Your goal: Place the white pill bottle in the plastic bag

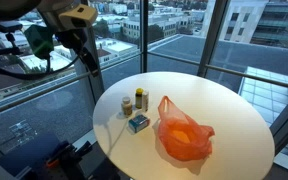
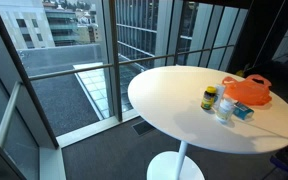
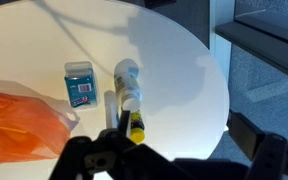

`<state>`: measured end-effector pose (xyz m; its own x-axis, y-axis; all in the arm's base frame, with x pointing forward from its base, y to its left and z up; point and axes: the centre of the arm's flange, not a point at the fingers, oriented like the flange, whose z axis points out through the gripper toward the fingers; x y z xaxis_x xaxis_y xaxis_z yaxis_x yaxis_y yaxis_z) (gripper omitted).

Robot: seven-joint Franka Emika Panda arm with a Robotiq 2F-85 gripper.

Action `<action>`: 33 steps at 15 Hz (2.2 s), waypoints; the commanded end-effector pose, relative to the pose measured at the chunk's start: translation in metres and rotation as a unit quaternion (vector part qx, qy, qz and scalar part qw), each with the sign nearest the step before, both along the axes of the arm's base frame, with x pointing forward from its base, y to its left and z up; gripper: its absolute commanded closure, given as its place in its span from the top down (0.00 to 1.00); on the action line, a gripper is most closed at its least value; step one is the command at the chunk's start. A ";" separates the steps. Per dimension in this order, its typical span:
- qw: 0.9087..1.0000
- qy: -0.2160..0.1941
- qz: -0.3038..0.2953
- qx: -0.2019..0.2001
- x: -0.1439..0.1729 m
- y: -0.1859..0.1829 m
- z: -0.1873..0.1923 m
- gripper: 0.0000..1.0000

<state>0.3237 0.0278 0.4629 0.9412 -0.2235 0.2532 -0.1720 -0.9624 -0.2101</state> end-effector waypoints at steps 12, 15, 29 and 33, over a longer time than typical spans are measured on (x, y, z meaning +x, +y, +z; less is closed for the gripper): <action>0.999 0.020 -0.028 -0.008 0.040 0.001 0.011 1.00; 0.998 0.045 -0.040 -0.008 0.067 -0.001 0.016 1.00; 0.987 0.150 -0.058 0.004 0.168 -0.024 -0.032 1.00; 0.982 0.178 -0.061 -0.006 0.178 -0.031 -0.052 1.00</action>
